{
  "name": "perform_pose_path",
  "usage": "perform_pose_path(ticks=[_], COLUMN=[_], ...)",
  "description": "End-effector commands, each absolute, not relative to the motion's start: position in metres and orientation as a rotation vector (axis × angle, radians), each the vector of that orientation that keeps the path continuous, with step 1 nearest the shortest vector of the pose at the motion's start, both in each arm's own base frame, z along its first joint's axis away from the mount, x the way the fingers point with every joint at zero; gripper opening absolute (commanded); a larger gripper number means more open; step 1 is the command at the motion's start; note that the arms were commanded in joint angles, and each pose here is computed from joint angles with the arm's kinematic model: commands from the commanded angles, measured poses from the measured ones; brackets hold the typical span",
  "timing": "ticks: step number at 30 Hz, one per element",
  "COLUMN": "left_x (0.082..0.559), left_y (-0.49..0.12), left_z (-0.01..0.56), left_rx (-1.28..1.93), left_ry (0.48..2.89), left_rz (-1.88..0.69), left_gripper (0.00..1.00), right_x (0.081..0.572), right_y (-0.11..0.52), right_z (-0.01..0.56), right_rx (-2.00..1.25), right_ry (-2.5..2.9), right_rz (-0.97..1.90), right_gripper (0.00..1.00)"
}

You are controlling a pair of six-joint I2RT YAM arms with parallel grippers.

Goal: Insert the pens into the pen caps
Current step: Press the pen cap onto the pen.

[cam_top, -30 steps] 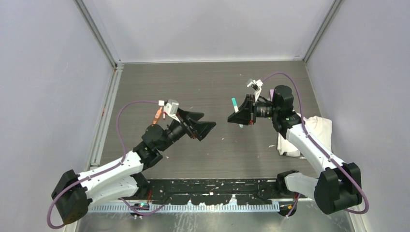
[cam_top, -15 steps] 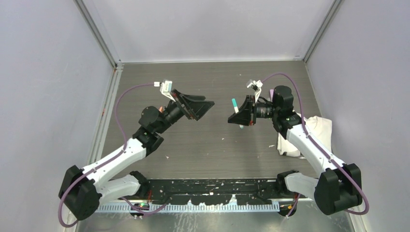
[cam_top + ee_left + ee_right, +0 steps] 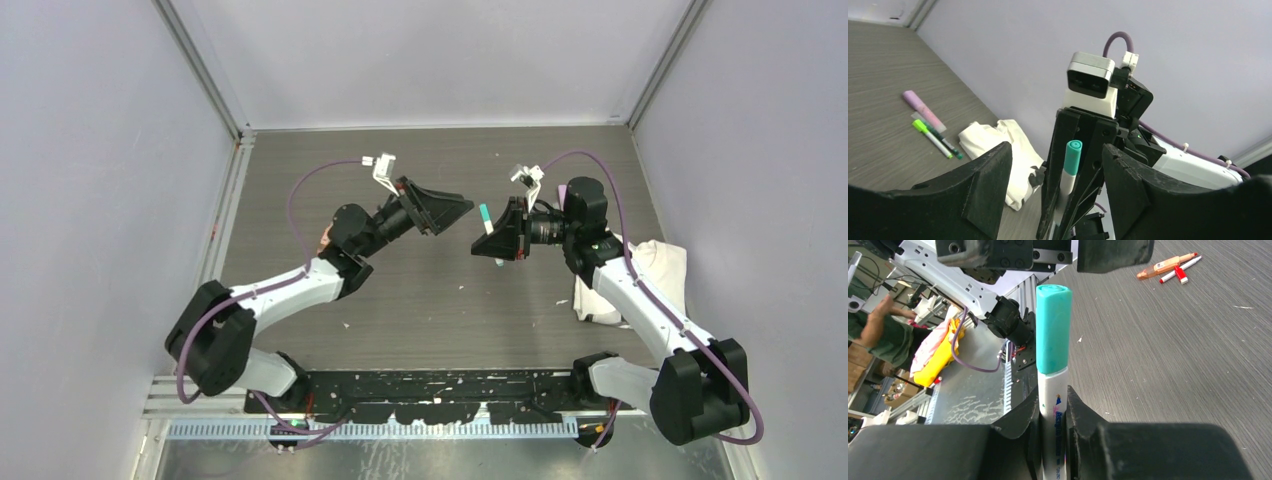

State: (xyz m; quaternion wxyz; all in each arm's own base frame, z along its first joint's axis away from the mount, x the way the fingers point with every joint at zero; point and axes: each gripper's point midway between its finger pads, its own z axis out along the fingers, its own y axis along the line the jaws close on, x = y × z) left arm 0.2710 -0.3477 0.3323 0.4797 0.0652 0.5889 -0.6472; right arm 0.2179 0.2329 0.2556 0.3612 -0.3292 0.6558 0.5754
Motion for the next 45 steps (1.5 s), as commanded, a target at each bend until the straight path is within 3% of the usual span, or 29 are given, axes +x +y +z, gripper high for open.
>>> perform_pose_path(ticks=[1,28,34,39,45], left_x=[0.254,0.252,0.253,0.250,0.232], left_y=[-0.360,-0.395,-0.398,-0.400,-0.401], left_z=[0.379,0.372,0.371,0.369,0.353], left_rx=[0.239,0.254,0.255,0.269,0.294], left_ry=[1.220,1.218,1.229,1.237,1.288], left_rz=[-1.669,-1.716,-1.718,-1.735,-1.767], left_gripper=[0.67,0.42,0.26,0.01,0.01], right_x=[0.214,0.216,0.217,0.218,0.216], right_y=[0.235,0.236,0.235,0.235,0.233], right_z=[0.274,0.272,0.272,0.272,0.279], right_rx=[-0.901,-0.890,-0.886,-0.877,-0.894], right_ry=[1.612,1.622,1.624,1.628,1.608], right_rz=[1.474,1.469,1.465,1.453,1.419], right_gripper=[0.01,0.01,0.01,0.01,0.01])
